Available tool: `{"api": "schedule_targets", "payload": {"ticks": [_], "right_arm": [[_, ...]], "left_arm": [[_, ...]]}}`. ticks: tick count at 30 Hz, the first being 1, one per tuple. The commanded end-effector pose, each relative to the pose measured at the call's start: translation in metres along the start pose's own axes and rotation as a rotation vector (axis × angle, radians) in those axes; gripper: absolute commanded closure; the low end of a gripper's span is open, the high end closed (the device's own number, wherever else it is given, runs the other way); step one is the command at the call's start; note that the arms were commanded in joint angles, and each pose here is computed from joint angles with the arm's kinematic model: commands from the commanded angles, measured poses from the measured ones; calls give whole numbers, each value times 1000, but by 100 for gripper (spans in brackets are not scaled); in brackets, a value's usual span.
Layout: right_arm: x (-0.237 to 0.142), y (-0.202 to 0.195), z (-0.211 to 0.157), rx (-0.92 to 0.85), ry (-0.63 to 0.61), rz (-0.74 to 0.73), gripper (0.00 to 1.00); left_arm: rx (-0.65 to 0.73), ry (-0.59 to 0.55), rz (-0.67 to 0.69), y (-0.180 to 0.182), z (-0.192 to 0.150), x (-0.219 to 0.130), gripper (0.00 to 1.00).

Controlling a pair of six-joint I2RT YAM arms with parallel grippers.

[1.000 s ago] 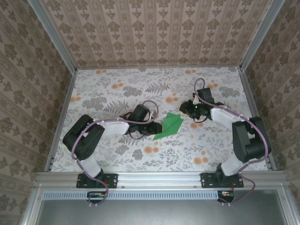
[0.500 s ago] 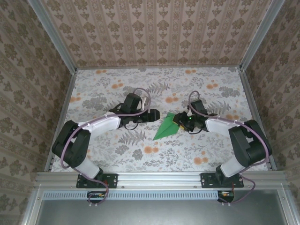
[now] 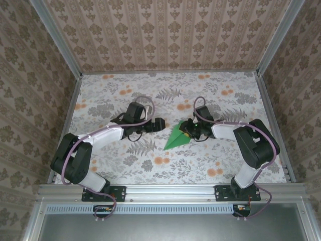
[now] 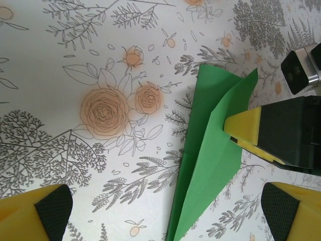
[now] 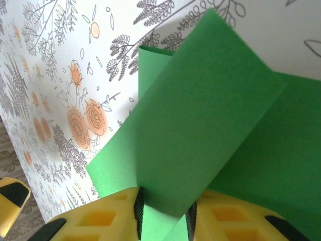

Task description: Fold a paper plane with a square sheet of paper (pick it up from the middle)

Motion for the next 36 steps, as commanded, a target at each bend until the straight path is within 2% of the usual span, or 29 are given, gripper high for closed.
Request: {"api": "schedule_targets", "payload": {"ticks": [1,9,15,20,26,32,36], "right_arm": [[5,12,2,-2,-5,52,72],[10,11,-3,33,-27,103,78],[0,21,0,13,-74,157,89],[-27,64,4,-108,-88,339,90],[-62,122,9,-222,-28,545,90],[-80,163,16,-236,36,720,90],[-82,176,17,-221,77,795,89]], "left_arm": [[8,-17,3,4,2,-8,0],[-49,-14,-12,12,2,-8,0],[-110,-6,-64,14,-1,-10,0],[-129,6,-181,0,-2,-20,0],[-112,15,-360,-32,2,-39,0],[-123,-3,-500,-54,11,-49,0],[-116,-3,-553,-64,18,-52,0]]}}
Point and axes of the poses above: each hand's point on the last joint's axis, 136 mm out from that joint toward the fingers, its own x axis out along the fingers, its own y axis along the line the jaws close on, z = x × y, the point moved 4 cm from there along -x, back along the fingers
